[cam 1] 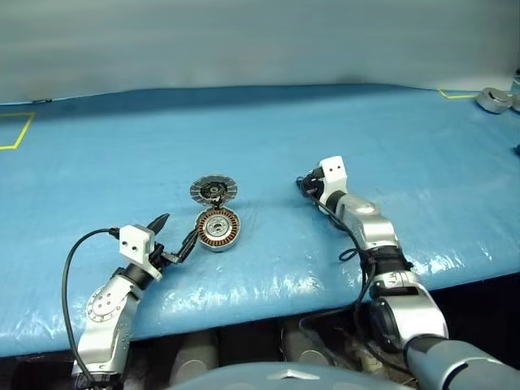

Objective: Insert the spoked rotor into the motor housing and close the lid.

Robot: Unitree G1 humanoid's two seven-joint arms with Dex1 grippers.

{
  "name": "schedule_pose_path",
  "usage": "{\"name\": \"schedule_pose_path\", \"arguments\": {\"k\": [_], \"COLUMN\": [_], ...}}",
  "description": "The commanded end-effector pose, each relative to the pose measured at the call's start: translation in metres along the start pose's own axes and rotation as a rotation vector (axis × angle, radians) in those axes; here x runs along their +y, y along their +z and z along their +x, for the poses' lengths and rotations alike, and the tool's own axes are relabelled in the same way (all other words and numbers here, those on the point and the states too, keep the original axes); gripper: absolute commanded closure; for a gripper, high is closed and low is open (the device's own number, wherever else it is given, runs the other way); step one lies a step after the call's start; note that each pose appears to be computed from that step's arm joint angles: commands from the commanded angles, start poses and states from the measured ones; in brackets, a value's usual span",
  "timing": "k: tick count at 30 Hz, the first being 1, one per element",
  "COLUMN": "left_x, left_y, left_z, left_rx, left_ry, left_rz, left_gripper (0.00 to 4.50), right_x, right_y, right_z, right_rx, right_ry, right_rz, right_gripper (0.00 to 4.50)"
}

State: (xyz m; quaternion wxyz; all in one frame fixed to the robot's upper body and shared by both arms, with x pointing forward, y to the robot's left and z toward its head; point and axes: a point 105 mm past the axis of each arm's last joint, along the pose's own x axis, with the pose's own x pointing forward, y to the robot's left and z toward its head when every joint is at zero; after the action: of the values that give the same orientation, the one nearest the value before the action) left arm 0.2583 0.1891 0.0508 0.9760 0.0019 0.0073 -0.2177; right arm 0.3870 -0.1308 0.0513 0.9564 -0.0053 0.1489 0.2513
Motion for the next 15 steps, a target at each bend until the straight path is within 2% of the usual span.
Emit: {"name": "schedule_pose_path", "arguments": {"k": [1, 6, 11, 15], "left_x": [0.001, 0.000, -0.001, -0.001], "left_y": [0.006, 0.007, 0.004, 0.004], "left_z": [-0.002, -0.003, -0.007, -0.007], "left_rx": [-0.014, 0.000, 0.036, 0.046], "left_ry": [-0.010, -0.038, -0.095, -0.120], "left_rz": [0.026, 0.036, 0.054, 0.058], "left_gripper": [0.00, 0.00, 0.00, 0.00], "right_x": [0.017, 0.072, 0.127, 0.139], "right_y": [0.030, 0.058, 0.047, 0.038], "right_z": [-0.011, -0.047, -0.079, -0.064], "right_rx": [-0.101, -0.255, -0.184, -0.136], "right_ry": [0.063, 0.370, 0.682, 0.659], "right_rz": [-0.051, -0.078, -0.154, -0.197], "right_gripper": [3.74, 3.74, 3.74, 3.74]}}
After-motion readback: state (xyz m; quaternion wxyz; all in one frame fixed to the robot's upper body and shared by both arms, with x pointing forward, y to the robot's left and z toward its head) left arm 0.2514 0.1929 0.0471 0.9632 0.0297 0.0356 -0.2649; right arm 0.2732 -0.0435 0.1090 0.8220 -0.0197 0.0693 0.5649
